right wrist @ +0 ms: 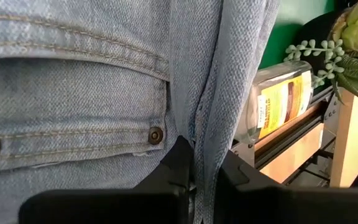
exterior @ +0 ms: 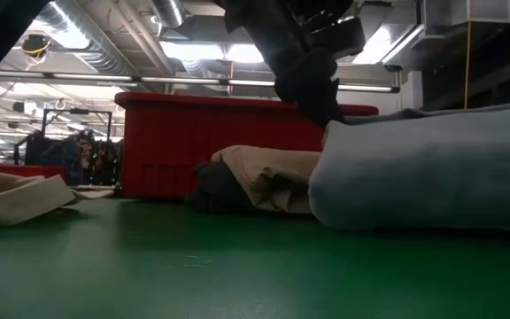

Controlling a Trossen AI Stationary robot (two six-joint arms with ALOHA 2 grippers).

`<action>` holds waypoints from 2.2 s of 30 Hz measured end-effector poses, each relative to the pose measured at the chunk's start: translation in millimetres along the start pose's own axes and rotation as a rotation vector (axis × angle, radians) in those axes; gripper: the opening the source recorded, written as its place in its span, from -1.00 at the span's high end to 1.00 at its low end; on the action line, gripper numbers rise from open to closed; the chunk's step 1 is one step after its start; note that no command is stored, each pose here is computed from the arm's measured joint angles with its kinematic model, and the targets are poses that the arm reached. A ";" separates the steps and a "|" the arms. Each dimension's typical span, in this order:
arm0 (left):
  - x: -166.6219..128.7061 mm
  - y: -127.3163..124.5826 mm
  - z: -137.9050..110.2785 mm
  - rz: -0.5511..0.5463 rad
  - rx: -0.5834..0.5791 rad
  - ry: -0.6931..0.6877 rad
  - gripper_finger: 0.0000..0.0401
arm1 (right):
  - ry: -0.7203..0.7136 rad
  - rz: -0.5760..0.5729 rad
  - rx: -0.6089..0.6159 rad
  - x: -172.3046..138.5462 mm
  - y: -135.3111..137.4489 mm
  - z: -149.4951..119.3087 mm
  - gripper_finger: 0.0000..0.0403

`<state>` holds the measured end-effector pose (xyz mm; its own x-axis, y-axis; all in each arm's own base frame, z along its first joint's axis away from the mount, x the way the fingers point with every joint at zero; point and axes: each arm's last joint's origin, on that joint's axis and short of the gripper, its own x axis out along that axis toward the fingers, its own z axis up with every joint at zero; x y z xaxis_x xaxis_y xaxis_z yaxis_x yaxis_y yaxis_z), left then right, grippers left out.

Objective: Fold laundry
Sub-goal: Fold the blue pants

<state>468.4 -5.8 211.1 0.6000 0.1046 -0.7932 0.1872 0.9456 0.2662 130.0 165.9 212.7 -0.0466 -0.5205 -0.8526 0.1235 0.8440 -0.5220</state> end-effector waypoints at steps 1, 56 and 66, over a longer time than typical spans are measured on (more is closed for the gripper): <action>0.5 0.2 0.0 0.009 0.000 -0.004 0.82 | 0.002 -0.004 -0.001 1.1 0.0 -0.4 0.87; -33.4 -66.4 46.3 -0.235 0.140 -0.185 0.38 | -0.171 0.179 0.008 -33.6 3.2 25.2 0.13; 26.1 -56.7 23.4 -0.130 0.138 -0.070 0.38 | -0.095 0.133 0.045 14.9 14.0 13.3 0.13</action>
<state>491.6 -64.0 188.1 0.6152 -0.0423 -0.7872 0.3690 0.8979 0.2402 144.2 168.2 193.0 0.0668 -0.4165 -0.9067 0.1667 0.9006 -0.4014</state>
